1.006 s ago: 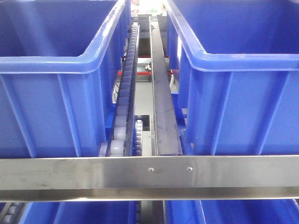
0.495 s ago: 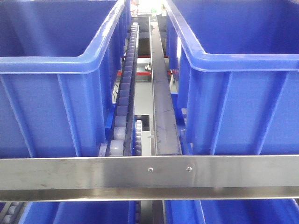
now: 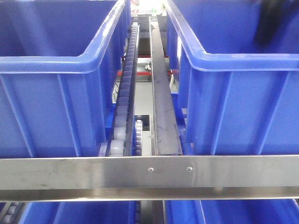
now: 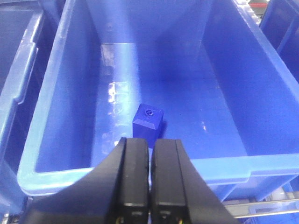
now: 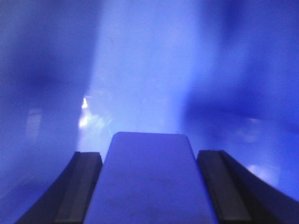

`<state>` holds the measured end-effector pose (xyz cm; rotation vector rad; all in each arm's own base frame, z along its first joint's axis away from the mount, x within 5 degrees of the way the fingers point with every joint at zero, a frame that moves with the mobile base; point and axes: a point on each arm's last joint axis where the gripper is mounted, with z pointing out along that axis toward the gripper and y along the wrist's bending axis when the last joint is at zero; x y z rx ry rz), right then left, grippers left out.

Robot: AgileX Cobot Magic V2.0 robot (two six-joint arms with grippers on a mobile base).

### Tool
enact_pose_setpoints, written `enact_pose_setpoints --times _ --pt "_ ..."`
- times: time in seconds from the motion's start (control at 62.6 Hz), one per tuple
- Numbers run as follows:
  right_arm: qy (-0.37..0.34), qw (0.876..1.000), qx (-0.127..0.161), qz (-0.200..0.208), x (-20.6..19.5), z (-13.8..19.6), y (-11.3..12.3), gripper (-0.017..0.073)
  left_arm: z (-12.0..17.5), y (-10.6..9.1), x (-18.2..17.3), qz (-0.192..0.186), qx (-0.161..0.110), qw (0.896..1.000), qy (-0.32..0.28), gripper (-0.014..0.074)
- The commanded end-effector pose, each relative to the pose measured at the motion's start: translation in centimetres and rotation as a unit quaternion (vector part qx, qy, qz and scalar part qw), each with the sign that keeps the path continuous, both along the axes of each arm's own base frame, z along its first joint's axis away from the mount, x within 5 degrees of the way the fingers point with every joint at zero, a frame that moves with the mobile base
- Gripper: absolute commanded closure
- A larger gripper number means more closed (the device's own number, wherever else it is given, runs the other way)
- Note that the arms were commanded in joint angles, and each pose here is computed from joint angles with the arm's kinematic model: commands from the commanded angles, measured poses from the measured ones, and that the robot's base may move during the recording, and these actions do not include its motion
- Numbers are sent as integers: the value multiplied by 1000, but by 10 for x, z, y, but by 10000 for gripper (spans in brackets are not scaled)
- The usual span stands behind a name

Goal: Pick and sort blue part to right shelf
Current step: 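Lower the right gripper into a blue bin and open it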

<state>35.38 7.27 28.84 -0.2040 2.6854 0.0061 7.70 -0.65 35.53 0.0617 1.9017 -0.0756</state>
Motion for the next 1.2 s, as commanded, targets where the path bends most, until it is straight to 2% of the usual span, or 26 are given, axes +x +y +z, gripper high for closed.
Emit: enact_pose_setpoints --times 0.0,0.144,0.287,0.351,0.463,0.495,0.607,0.751,0.799,0.91,0.926,1.006,1.086,1.182 --pt "-26 1000 2 4 20 0 4 270 16 -2 1 -8 -11 999 -52 470" --pt "6 1000 -5 3 37 -24 7 270 16 -2 1 -9 -13 999 -52 470" --pt "2 1000 -11 5 39 -24 7 248 16 -2 1 -9 -13 999 -52 470" --pt "-1 1000 -14 6 39 -22 6 170 16 -2 1 -9 -13 999 -52 470" --pt "-8 1000 -24 8 37 -17 4 -54 15 -2 1 -9 -13 999 -50 470" --pt "-11 1000 -27 9 36 -15 3 -88 15 -2 0 -9 -13 999 -49 470" --pt "-31 999 -36 11 32 -2 1 -45 15 -1 -7 -8 -13 999 -52 470" --pt "-81 996 -26 10 18 32 -2 30 19 4 -35 -3 -7 995 -96 470" --pt "-95 995 -23 10 12 42 -4 83 20 7 -45 0 -3 994 -113 470" --pt "-131 991 -15 11 -9 64 -8 275 19 12 -72 10 6 988 -152 470" --pt "-139 990 -13 11 -16 68 -9 324 18 13 -76 11 6 987 -157 470" --pt "-165 986 -7 12 -34 78 -13 426 15 15 -86 13 5 986 -169 470" --pt "-190 982 -1 15 -55 81 -17 472 8 16 -92 13 4 985 -174 470" --pt "-231 973 8 19 -85 86 -23 475 -1 16 -91 13 5 987 -163 470"
